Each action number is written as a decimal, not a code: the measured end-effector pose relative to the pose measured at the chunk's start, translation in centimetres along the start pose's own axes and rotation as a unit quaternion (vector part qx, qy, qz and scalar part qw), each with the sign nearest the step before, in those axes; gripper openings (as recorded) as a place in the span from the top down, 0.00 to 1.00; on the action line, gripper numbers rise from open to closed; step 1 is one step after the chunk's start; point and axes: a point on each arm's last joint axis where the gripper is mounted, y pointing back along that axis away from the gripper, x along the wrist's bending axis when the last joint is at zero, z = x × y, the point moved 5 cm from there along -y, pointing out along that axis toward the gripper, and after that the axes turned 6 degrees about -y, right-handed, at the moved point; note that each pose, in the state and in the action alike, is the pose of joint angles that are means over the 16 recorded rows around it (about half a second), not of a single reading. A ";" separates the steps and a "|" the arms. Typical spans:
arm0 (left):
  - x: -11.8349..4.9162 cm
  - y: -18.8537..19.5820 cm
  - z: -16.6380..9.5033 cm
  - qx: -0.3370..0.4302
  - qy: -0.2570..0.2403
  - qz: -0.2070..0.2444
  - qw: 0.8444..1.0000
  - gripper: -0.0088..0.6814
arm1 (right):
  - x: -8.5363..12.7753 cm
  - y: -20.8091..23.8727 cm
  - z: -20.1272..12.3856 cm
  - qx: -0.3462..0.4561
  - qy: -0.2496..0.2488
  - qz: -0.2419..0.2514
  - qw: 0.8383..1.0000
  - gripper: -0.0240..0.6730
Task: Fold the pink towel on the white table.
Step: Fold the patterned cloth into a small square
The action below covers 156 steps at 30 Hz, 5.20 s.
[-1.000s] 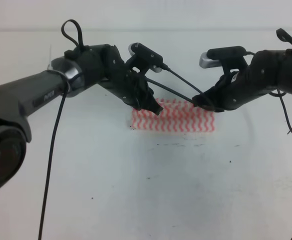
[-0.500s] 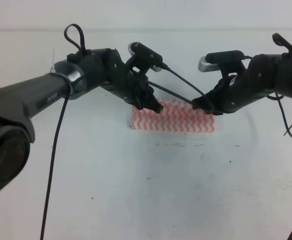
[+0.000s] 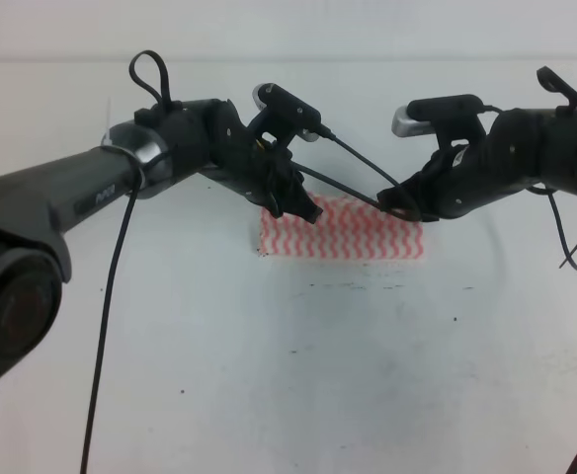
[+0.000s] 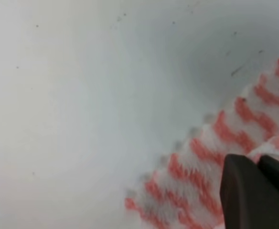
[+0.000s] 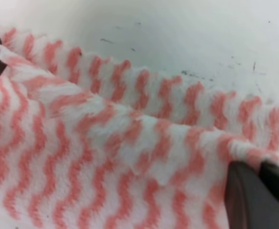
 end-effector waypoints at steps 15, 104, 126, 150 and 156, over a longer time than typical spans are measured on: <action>0.3 0.0 0.3 -0.009 0.000 0.009 1.000 0.92 | -0.6 -0.1 0.1 -0.003 0.002 -0.006 1.000 0.99; -1.3 -0.1 -3.1 0.109 0.088 -0.037 0.989 0.99 | -1.8 -1.1 -1.8 0.174 -0.104 0.019 0.979 0.58; -1.4 -0.1 -3.3 0.112 0.086 -0.038 0.989 0.99 | -1.6 -1.0 -0.8 0.155 -0.102 0.023 0.982 0.93; -1.2 -0.2 -3.0 0.105 0.088 -0.033 0.990 0.89 | 0.0 0.4 0.4 0.167 -0.053 0.066 0.982 0.99; -1.0 0.0 -2.7 0.098 0.098 -0.029 0.990 0.72 | 0.5 0.5 0.6 0.163 -0.048 0.084 0.982 0.99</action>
